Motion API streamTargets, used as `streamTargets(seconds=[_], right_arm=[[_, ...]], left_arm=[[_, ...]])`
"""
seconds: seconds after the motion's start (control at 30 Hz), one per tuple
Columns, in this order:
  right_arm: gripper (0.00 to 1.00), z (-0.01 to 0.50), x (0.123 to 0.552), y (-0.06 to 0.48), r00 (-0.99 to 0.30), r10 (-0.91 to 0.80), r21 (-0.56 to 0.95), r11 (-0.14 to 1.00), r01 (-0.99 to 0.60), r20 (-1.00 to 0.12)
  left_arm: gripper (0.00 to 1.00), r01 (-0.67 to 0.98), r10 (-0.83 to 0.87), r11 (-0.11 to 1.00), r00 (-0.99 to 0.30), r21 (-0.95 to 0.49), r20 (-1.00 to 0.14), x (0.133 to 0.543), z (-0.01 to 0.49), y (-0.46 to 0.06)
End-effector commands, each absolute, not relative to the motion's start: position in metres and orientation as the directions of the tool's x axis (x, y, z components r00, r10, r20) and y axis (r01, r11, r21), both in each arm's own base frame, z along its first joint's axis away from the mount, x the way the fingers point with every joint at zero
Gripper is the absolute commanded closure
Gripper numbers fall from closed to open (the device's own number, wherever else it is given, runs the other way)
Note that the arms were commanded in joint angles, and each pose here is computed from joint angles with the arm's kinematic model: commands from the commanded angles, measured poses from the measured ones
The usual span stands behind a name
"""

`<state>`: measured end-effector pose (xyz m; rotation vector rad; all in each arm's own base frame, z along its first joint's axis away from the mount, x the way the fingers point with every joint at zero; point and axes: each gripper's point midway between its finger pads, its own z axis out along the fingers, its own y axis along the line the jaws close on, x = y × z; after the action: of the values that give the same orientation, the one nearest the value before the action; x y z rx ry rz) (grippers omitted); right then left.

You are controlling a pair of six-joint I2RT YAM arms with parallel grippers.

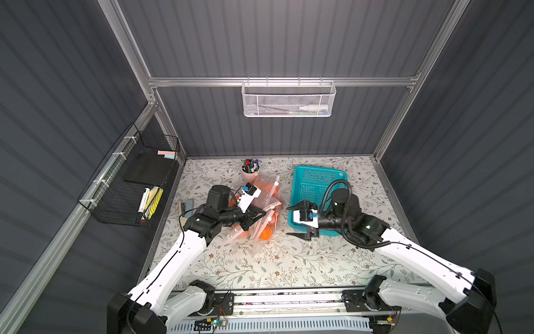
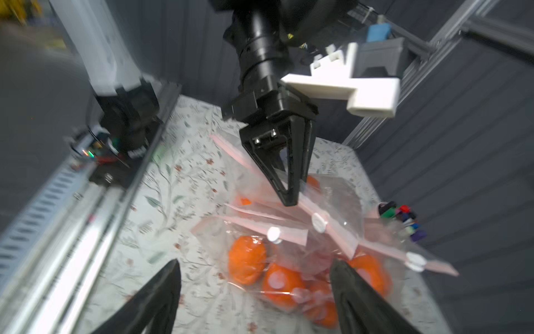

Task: Open the zip-top bag and take out the orange
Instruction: Unzip the zipper on the zipper food storage bag.

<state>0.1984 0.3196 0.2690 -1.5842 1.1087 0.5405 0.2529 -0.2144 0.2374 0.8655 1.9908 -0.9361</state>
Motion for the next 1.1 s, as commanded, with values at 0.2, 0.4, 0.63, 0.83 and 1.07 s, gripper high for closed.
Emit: streamTargets(seconds=[0.2,0.4,0.63,0.83,1.07], right_arm=[[0.3,0.264,0.253,0.34,0.832,-0.531,-0.964,-0.098,-0.249,-0.161],[0.46,0.255,0.254,0.336,0.835,-0.547,-0.971,-0.164,-0.172,-0.055],[0.82,0.253,0.243,0.335,0.842,-0.537,-0.963,-0.191,-0.191,-0.061],[0.97,0.266,0.22,0.321,0.714,-0.59,-0.811,-0.161,-0.562,-0.378],[0.94,0.273,0.206,0.332,0.28,-0.646,-0.296,-0.086,-0.951,-0.71]], left_arm=[[0.85,0.829,0.267,0.336,-0.54,-0.448,-0.799,0.232,0.247,-0.233],[0.81,0.811,0.268,0.303,-0.577,-0.501,-0.772,0.228,0.243,-0.236],[0.66,0.797,0.268,0.316,-0.596,-0.515,-0.757,0.231,0.239,-0.236],[0.05,0.79,0.238,0.497,-0.522,-0.359,-0.819,0.254,0.268,-0.218],[0.01,0.838,0.225,0.543,-0.209,-0.056,-0.952,0.251,0.332,-0.201]])
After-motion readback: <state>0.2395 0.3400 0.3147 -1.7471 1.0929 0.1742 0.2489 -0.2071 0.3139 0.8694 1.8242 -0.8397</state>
